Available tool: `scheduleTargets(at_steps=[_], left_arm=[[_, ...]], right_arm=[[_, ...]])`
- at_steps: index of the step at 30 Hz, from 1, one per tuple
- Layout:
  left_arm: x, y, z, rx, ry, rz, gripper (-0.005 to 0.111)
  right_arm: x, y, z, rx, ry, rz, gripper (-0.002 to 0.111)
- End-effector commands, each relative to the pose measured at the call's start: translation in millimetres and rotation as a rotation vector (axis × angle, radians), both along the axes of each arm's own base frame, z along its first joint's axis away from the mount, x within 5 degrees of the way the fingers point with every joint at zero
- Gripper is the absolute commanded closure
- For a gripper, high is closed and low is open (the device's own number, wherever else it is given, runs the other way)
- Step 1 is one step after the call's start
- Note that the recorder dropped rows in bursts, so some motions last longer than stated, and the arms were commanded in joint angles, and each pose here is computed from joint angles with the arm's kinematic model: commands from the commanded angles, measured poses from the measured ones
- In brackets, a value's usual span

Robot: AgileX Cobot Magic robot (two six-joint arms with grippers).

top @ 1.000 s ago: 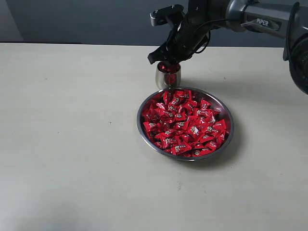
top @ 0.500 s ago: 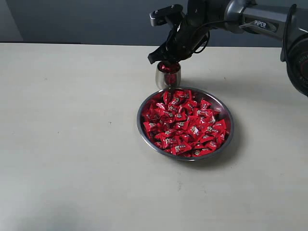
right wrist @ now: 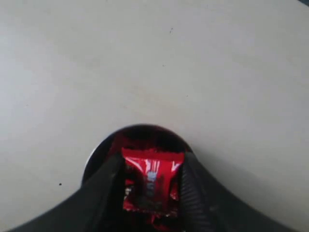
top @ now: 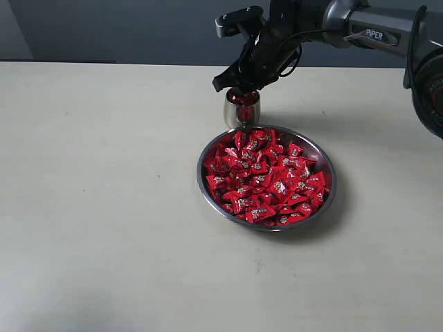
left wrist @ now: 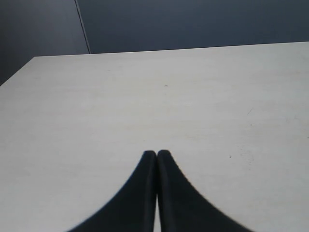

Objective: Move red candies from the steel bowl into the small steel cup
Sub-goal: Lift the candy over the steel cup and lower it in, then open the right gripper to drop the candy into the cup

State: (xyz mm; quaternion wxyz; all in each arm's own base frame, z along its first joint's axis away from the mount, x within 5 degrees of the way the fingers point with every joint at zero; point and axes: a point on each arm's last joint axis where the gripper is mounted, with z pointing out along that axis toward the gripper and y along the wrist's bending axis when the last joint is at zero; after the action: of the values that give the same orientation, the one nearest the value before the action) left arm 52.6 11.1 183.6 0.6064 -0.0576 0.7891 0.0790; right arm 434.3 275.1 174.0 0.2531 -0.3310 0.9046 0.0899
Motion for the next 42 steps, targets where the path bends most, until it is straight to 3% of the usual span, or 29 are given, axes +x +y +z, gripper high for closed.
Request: scheduleTargets(at_steps=[1,27,34,38,42], left_arm=[[0,0,-1,0.002,-0.008,-0.006,0.106],[0,0,-1,0.002,-0.008,-0.006,0.106],[0,0,-1,0.002,-0.008,-0.006,0.106],[0,0,-1,0.002,-0.008,-0.006,0.106],[0,0,-1,0.002,-0.008,-0.006,0.106]], right_arm=[[3,-2,8,0.007,-0.027,-0.004,0.071],[-1,-7,34,-0.006,-0.069,0.007,0.071],[-19,-17,60,-0.039,0.024,-0.010,0.071],[-41,-19,49,0.056,0.140,-0.041,0.071],[-62,-33,41,0.065,0.127,-0.066,0.071]])
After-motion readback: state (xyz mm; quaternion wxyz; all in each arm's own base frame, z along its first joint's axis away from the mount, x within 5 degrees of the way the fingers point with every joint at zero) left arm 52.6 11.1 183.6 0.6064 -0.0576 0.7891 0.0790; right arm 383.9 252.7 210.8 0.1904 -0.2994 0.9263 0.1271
